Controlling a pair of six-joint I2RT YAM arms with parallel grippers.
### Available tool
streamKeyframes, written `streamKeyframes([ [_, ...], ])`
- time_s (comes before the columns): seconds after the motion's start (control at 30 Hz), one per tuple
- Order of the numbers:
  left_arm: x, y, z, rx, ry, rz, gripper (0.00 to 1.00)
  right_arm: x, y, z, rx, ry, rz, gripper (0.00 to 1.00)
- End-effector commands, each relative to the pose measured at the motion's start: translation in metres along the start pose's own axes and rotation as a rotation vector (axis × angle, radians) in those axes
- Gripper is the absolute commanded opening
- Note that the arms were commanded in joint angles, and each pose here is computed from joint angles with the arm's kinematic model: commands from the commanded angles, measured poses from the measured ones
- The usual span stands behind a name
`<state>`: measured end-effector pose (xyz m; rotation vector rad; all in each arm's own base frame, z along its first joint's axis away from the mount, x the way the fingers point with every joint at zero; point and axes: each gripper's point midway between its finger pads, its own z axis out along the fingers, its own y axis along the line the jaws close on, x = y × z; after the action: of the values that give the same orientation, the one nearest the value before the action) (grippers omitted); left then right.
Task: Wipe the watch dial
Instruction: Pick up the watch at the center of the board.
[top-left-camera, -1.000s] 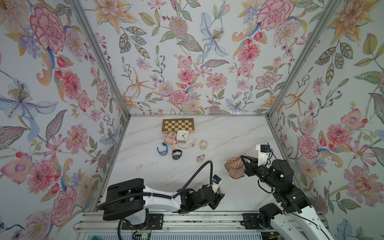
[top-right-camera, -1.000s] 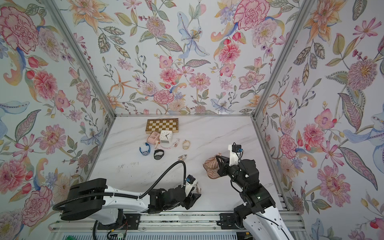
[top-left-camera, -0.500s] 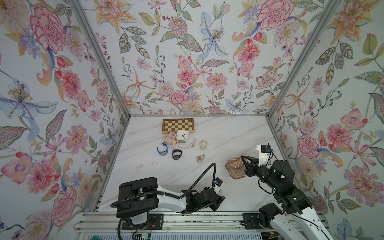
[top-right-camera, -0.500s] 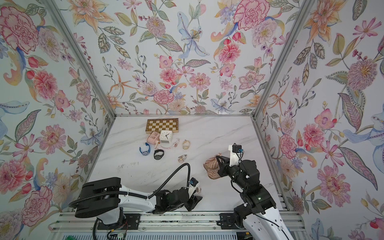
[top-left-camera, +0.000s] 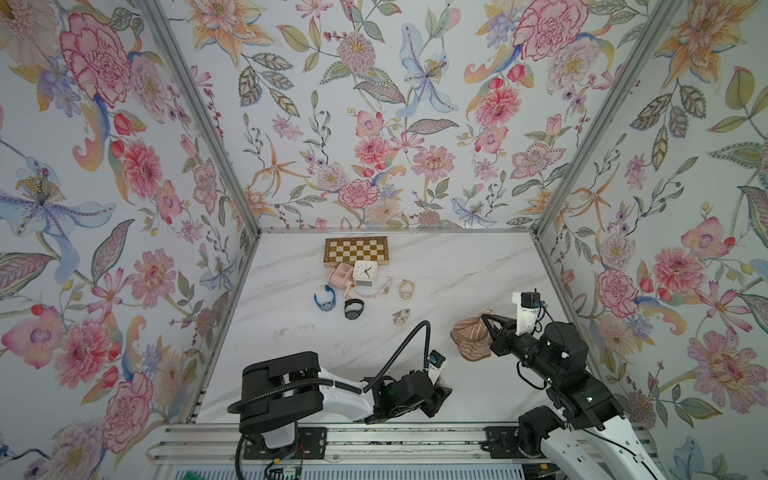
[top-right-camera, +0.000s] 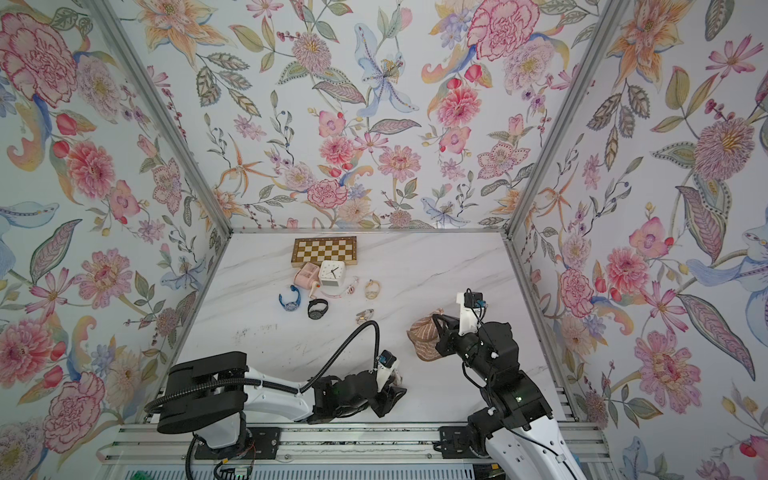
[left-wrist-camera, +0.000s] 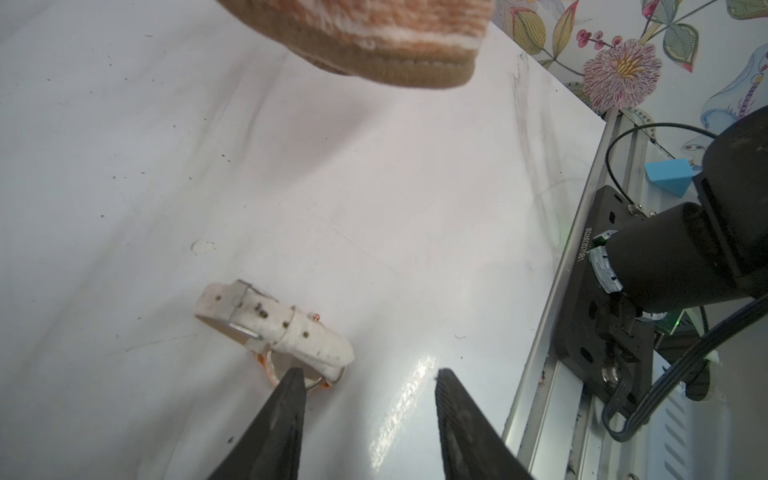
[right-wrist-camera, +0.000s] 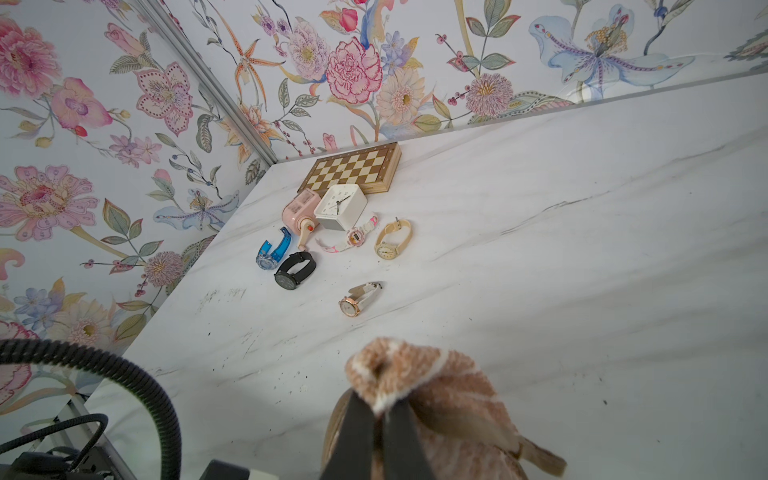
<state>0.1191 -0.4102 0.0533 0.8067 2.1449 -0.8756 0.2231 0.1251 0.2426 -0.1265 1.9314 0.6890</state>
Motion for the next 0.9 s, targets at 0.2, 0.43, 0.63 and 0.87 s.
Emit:
streamKeyframes([
  [0.2, -0.005, 0.002, 0.012, 0.006, -0.001, -0.023, 0.48, 0.001, -0.002, -0.003, 0.003, -0.016, 0.0, 0.0],
  [0.43, -0.004, 0.005, 0.018, -0.001, 0.014, -0.036, 0.47, 0.002, -0.003, -0.003, 0.004, -0.014, 0.003, 0.0],
  [0.63, -0.005, 0.011, 0.02, -0.002, 0.008, -0.055, 0.46, 0.003, -0.003, -0.003, 0.006, -0.013, 0.002, 0.0],
  [0.87, -0.004, 0.008, 0.026, 0.017, 0.018, -0.054, 0.44, 0.004, -0.004, -0.002, 0.01, -0.008, 0.003, 0.0],
])
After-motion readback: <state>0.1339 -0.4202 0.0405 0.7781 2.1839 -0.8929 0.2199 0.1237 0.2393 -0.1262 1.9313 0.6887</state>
